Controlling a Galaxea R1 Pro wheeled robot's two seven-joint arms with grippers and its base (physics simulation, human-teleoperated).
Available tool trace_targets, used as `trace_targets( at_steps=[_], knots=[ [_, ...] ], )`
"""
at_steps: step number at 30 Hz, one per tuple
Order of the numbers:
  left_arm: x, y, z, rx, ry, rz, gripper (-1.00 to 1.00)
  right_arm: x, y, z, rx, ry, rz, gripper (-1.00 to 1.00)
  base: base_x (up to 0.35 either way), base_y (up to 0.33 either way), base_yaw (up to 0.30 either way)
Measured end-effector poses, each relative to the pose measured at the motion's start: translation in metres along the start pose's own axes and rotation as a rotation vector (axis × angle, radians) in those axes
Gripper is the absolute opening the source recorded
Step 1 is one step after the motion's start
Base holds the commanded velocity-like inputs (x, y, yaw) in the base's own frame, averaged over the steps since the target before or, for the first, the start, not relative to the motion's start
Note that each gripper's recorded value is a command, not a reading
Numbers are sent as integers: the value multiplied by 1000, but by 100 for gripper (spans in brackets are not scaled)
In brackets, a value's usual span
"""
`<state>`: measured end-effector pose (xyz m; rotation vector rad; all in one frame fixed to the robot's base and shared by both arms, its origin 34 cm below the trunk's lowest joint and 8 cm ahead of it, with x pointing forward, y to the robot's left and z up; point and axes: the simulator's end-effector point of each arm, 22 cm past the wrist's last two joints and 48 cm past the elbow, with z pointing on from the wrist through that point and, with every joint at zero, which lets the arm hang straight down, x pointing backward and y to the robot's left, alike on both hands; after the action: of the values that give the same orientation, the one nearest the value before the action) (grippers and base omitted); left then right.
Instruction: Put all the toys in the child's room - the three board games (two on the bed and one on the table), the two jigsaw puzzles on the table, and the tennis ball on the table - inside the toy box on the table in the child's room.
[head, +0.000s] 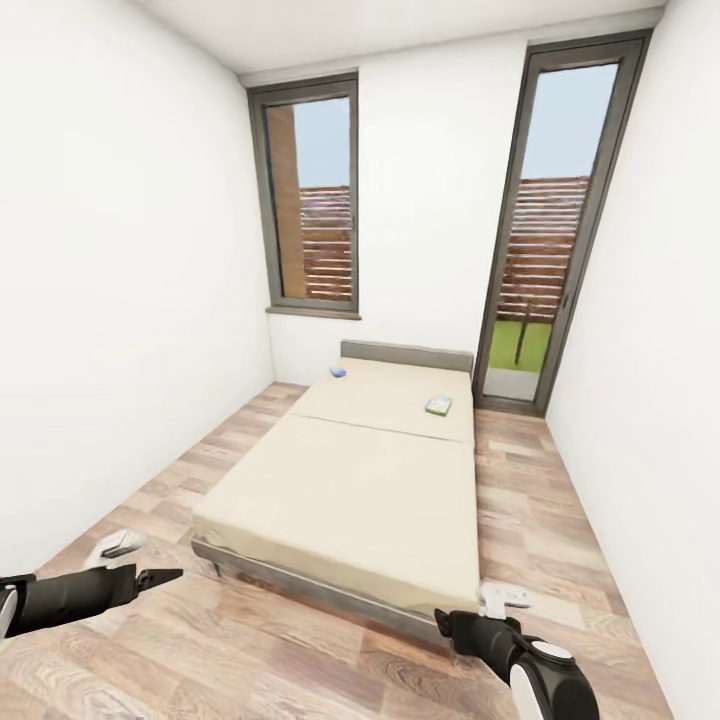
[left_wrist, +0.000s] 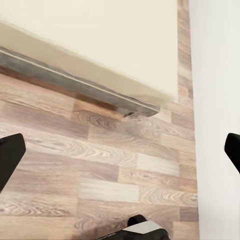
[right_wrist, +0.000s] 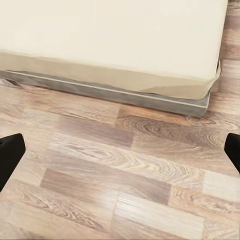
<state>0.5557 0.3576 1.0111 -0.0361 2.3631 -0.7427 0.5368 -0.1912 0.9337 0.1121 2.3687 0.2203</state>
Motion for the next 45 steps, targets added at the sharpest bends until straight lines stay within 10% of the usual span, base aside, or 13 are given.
trace_targets(
  at_steps=[45],
  knots=[
    [0, -1, 1, 1, 1, 1, 100, 2, 22, 0, -34, 5, -13, 100, 0, 0, 290]
  ],
)
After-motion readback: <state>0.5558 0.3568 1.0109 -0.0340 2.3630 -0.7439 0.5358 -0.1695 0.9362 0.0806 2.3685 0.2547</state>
